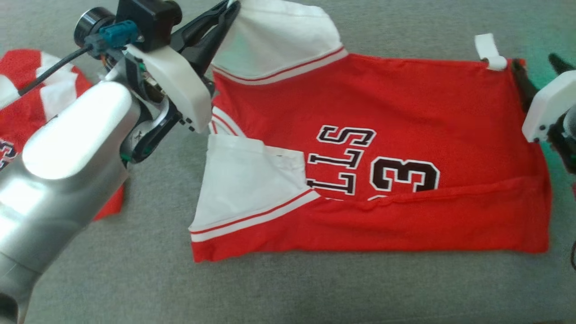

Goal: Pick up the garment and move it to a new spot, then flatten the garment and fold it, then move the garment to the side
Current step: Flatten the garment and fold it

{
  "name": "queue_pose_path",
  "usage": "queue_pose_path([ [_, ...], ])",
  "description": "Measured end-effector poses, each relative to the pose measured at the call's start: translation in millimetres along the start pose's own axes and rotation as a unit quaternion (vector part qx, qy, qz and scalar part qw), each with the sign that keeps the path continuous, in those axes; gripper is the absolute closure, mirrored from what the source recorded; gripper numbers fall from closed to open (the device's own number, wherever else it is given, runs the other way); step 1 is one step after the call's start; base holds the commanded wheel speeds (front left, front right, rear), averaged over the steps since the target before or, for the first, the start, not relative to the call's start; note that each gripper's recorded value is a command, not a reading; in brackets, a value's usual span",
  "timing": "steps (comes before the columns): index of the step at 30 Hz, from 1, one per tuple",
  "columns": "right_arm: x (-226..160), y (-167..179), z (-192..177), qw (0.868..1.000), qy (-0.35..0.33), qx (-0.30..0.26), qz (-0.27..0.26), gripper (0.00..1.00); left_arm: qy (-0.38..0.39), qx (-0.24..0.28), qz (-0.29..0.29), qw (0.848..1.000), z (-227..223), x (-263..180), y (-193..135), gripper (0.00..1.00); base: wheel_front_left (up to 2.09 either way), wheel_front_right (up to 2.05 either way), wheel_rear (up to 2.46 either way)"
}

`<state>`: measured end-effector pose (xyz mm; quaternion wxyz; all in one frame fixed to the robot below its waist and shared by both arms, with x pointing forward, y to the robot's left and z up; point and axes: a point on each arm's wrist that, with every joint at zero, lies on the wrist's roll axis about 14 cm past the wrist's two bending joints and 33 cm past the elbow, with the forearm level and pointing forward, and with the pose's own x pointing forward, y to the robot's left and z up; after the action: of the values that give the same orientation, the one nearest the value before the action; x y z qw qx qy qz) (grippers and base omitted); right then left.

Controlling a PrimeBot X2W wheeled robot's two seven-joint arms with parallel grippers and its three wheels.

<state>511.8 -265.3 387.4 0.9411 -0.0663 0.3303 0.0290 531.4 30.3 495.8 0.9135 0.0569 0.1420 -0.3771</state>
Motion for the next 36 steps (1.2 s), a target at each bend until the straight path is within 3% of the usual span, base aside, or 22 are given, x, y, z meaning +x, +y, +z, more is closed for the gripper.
queue_pose_path([
  [11, 22, 9, -14, 0.999, 0.051, -0.013, 0.013, 0.0, 0.017, -0.01, -0.007, 1.0, -15, 1, -6, 1.0, 0.0, 0.0, 0.0],
  [12, 23, 9, -14, 0.998, 0.053, -0.012, 0.013, 0.45, 0.019, -0.011, -0.007, 1.0, -17, 1, -6, 1.0, 0.0, 0.0, 0.0],
  [13, 24, 8, -14, 0.998, 0.057, -0.01, 0.013, 0.45, 0.021, -0.011, -0.007, 1.0, -18, 2, -5, 1.0, 0.0, 0.0, 0.0],
  [14, 25, 9, -14, 0.998, 0.06, -0.008, 0.014, 1.0, 0.022, -0.009, -0.007, 1.0, -19, 2, -5, 1.0, 0.0, 0.0, 0.0],
  [23, 24, 5, -5, 0.999, 0.032, 0.023, 0.016, 1.0, 0.03, -0.012, 0.026, 0.999, -28, 3, 16, 1.0, 0.0, 0.0, 0.0],
  [28, 26, 1, 37, 0.998, -0.042, 0.046, 0.014, 1.0, 0.015, -0.01, 0.046, 0.999, -24, 9, 32, 1.0, 0.0, 0.0, 0.0],
  [36, 29, -1, 100, 0.984, -0.152, 0.091, 0.012, 1.0, -0.029, 0.017, 0.087, 0.996, 5, 30, 70, 1.0, 0.0, 0.0, 0.0],
])
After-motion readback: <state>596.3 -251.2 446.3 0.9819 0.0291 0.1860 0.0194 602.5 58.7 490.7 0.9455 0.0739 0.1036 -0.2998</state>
